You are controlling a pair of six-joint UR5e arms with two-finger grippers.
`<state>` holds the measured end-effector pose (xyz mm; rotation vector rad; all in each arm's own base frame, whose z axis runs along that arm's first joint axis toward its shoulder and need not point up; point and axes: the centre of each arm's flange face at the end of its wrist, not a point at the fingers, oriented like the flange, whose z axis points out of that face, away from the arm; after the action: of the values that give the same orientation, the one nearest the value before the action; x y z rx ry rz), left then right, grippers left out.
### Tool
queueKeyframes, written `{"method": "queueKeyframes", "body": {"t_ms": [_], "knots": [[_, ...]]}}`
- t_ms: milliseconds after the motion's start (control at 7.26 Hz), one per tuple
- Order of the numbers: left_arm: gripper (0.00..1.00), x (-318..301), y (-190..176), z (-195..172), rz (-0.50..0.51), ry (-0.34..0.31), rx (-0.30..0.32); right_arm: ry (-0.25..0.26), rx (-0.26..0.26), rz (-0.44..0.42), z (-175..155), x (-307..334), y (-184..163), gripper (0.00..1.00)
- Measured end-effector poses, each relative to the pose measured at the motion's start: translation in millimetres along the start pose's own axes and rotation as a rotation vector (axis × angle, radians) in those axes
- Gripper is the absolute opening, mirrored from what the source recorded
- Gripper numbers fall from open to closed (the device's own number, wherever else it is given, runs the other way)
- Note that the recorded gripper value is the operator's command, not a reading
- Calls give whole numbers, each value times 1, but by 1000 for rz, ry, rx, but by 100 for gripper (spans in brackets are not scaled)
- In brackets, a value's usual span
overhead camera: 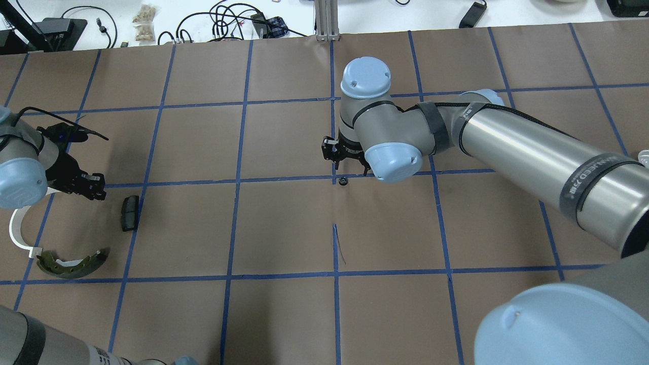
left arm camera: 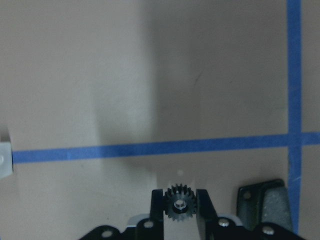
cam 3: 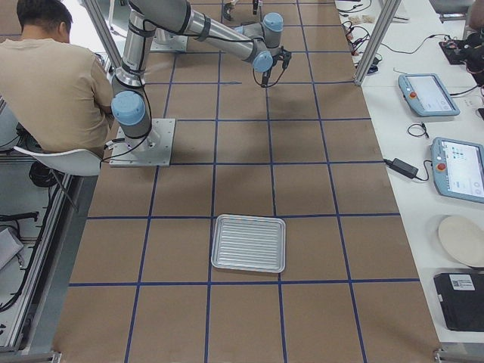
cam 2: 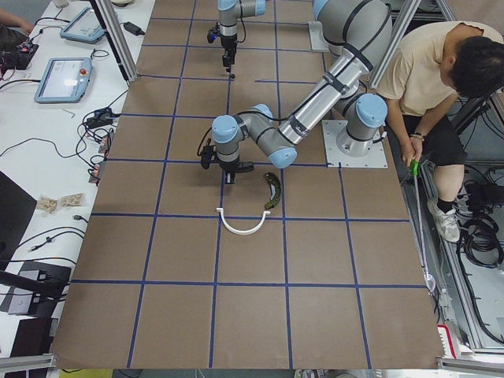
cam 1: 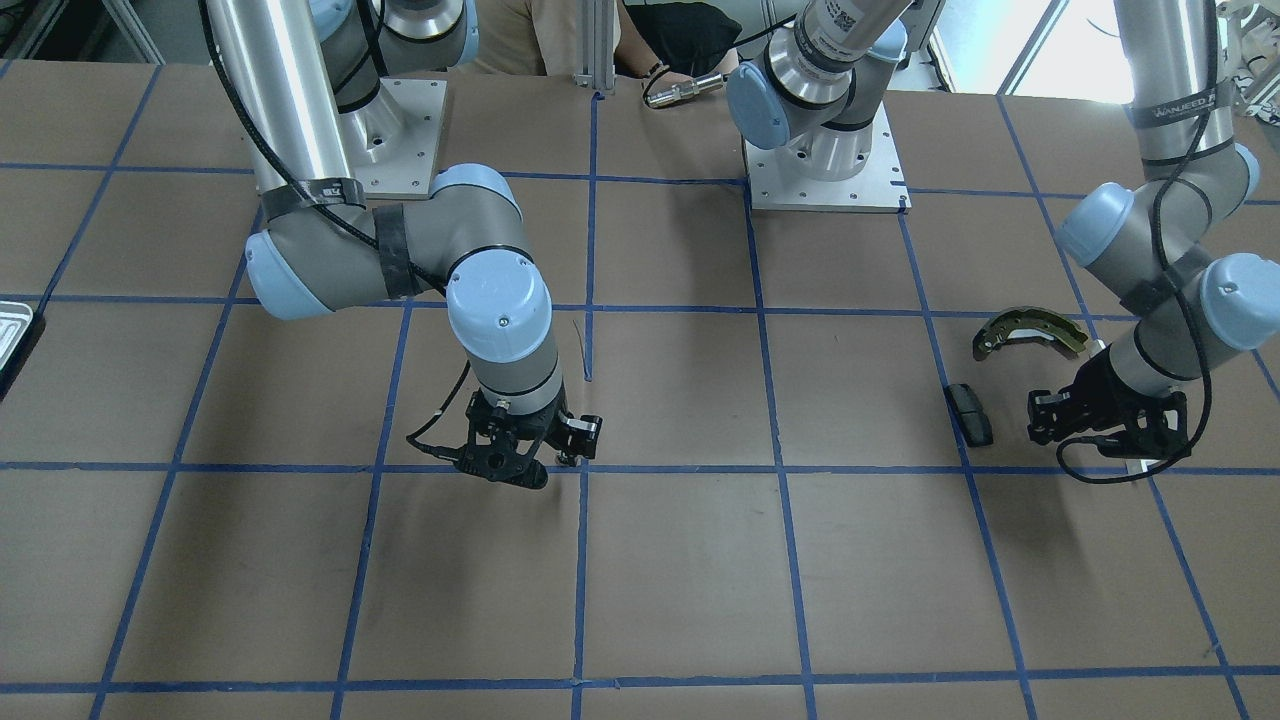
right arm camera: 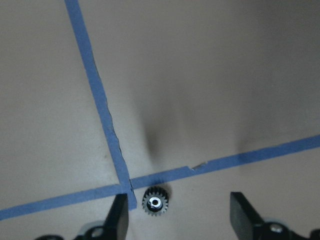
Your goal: Place bearing gear from tray to pile
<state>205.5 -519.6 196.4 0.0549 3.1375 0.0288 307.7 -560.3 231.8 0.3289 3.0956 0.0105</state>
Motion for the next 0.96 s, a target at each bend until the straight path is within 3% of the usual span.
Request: {"method": "queueKeyframes", "body": {"t_ms": [276, 551, 827, 964], "knots": [[96, 3, -5, -15, 6, -18, 25, 56, -7, -88, -80, 28, -47, 100], [100, 52, -28, -31, 13, -21, 49, 56, 5, -143, -165, 70, -83, 100], [100, 177, -63, -47, -6, -18, 87, 58, 9, -151, -235, 100, -52, 100], [100, 244, -72, -50, -30, 2, 103, 61, 4, -154, -247, 112, -25, 100]]}}
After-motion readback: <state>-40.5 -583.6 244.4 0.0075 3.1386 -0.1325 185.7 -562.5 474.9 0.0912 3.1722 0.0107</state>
